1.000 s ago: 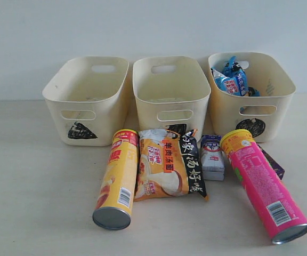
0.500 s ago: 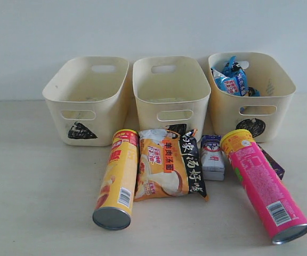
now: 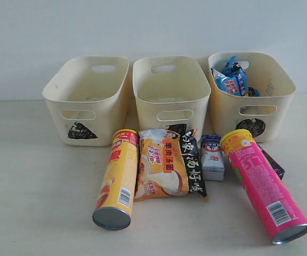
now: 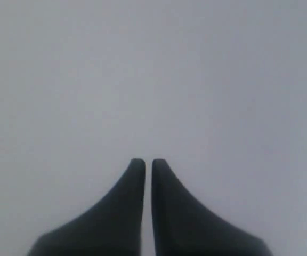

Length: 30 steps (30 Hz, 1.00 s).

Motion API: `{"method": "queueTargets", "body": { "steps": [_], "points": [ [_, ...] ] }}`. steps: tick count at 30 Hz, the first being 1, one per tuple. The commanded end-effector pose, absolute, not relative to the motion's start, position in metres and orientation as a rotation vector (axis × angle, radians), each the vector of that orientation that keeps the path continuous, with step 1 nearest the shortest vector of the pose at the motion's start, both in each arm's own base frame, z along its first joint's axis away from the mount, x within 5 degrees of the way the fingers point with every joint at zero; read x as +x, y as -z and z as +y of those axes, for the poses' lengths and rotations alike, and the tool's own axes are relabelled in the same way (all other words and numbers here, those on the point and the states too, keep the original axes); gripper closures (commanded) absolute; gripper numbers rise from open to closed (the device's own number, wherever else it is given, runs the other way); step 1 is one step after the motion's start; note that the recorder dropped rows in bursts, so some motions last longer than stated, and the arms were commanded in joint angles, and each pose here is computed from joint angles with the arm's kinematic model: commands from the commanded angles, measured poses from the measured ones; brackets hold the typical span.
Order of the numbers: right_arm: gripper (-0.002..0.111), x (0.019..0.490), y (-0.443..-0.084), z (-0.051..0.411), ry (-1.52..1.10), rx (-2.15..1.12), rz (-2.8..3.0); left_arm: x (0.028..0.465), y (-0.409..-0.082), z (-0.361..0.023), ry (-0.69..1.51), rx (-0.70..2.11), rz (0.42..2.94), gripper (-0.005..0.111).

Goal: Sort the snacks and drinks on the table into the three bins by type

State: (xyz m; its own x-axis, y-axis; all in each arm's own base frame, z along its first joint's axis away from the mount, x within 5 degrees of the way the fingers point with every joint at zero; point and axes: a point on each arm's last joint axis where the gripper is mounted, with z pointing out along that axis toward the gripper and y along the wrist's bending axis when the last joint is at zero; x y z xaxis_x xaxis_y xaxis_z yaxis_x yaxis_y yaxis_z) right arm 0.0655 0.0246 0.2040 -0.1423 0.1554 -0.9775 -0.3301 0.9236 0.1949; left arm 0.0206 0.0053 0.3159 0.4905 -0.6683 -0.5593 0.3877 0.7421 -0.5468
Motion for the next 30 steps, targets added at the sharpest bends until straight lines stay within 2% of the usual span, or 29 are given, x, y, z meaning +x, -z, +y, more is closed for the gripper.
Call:
{"method": "queueTargets", "body": {
  "steps": [1,3,5,8,12,15,18,20,25,28,30],
  "points": [
    [0.108,0.065,-0.201,0.024,-0.428,-0.128,1.676,0.002,-0.367,-0.001,0.312,-0.144,0.976,0.102],
    [0.108,0.065,-0.201,0.024,-0.431,-0.125,1.679,0.001,-0.396,0.001,0.22,-0.137,1.044,0.102],
    [0.108,0.065,-0.201,0.024,-0.431,-0.125,1.679,0.003,-0.41,0.003,0.175,-0.145,1.096,0.102],
    [0.108,0.065,-0.201,0.024,-0.437,-0.118,1.68,0.021,-0.435,0.007,0.049,-0.117,1.339,0.102],
    [0.108,0.065,-0.201,0.024,-0.437,-0.118,1.68,0.051,-0.448,-0.007,0.098,0.107,1.66,0.102],
    [0.108,0.065,-0.201,0.024,-0.437,-0.118,1.68,0.083,-0.444,-0.031,0.26,0.331,1.995,0.102],
    [0.108,0.065,-0.201,0.024,-0.437,-0.118,1.68,0.118,-0.429,-0.072,0.579,0.566,2.232,0.102],
    [0.108,0.065,-0.201,0.024,-0.437,-0.118,1.68,0.137,-0.415,-0.103,0.778,0.736,2.295,0.102],
    [0.108,0.065,-0.201,0.024,-0.437,-0.118,1.68,0.166,-0.393,-0.155,1.042,0.917,2.277,0.101],
    [0.108,0.065,-0.201,0.024,-0.437,-0.118,1.68,0.185,-0.376,-0.188,1.188,0.918,2.248,0.088],
    [0.108,0.065,-0.201,0.024,-0.438,-0.117,1.682,0.205,-0.358,-0.215,1.273,0.875,2.271,0.067]
  ]
}}
